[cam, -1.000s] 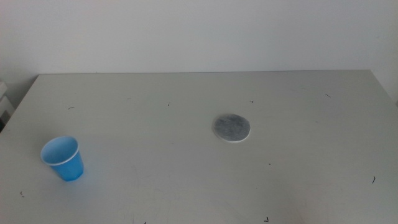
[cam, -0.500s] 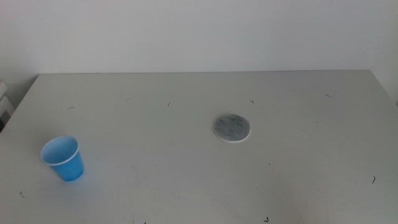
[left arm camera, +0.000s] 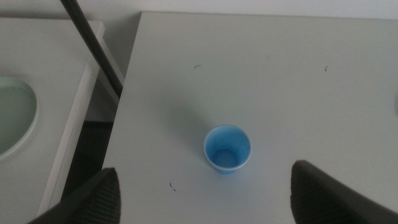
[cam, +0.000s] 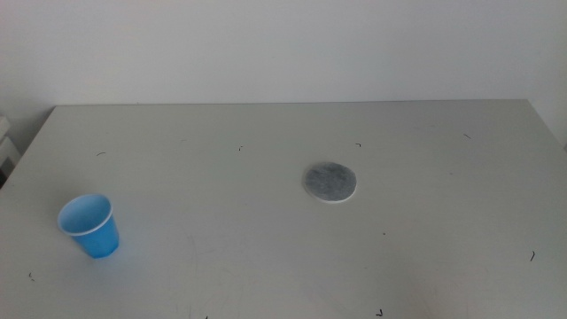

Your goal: Place an empty cup on a cup mat.

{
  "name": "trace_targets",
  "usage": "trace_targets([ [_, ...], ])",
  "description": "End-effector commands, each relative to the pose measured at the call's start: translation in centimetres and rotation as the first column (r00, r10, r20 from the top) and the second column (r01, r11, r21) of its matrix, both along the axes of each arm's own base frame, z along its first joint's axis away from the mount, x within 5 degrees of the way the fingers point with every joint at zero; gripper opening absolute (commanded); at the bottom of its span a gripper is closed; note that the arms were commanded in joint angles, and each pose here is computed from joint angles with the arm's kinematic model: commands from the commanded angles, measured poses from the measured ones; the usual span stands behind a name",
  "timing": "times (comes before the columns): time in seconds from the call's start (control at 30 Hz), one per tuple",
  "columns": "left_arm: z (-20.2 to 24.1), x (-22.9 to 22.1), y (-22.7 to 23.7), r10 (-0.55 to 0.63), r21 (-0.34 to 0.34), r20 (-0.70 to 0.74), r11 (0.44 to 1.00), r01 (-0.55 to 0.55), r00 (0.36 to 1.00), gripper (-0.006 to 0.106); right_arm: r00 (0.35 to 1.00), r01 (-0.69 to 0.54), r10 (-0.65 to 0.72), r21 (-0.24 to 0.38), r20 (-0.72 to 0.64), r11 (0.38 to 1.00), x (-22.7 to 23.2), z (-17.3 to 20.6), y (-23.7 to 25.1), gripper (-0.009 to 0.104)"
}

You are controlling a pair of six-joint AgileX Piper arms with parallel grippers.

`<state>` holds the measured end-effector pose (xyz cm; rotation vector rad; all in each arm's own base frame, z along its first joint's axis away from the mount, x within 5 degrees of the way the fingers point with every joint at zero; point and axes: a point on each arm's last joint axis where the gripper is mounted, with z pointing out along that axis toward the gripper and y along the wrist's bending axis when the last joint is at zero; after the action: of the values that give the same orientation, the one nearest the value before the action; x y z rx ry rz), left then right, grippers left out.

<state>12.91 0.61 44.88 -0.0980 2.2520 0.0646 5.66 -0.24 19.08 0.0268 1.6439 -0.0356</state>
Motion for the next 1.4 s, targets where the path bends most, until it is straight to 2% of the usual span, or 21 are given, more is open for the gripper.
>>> trace_targets([
  [0.0, 1.4, 1.0, 0.0, 0.011, -0.002, 0.010, 1.000, -0.011, 1.000, 0.105, 0.994, -0.001, 0.003, -0.023, 0.108, 1.000, -0.2, 1.1, 0.0, 0.094],
  [0.1, 1.1, 2.2, -0.2, 0.004, -0.028, -0.025, 1.000, -0.005, 1.000, 0.105, 0.994, -0.001, 0.003, -0.023, 0.108, 1.000, -0.2, 1.1, 0.0, 0.094],
  [0.33, -0.6, 5.2, -0.2, 0.004, -0.027, -0.130, 1.000, -0.008, 0.992, 0.105, 0.994, -0.001, 0.003, -0.023, 0.108, 1.000, -0.2, 1.1, 0.0, 0.094],
  [0.53, -3.4, 8.9, -0.3, 0.005, -0.019, -0.301, 1.000, -0.012, 0.953, 0.105, 0.994, -0.001, 0.003, -0.023, 0.108, 1.000, -0.2, 1.1, 0.0, 0.094],
  [0.63, -4.6, 10.4, -0.5, -0.029, -0.019, -0.352, 1.000, 0.023, 0.935, 0.105, 0.994, -0.001, 0.003, -0.023, 0.108, 1.000, -0.2, 1.1, 0.0, 0.094],
  [1.07, -8.1, 14.3, 0.8, -0.070, -0.017, -0.458, 0.997, 0.069, 0.886, 0.105, 0.994, -0.001, 0.003, -0.023, 0.108, 1.000, -0.2, 1.1, 0.0, 0.094],
  [1.37, -12.8, 18.4, 1.7, -0.106, -0.021, -0.553, 0.993, 0.113, 0.827, 0.105, 0.994, -0.001, 0.003, -0.023, 0.108, 1.000, -0.2, 1.1, 0.0, 0.094],
])
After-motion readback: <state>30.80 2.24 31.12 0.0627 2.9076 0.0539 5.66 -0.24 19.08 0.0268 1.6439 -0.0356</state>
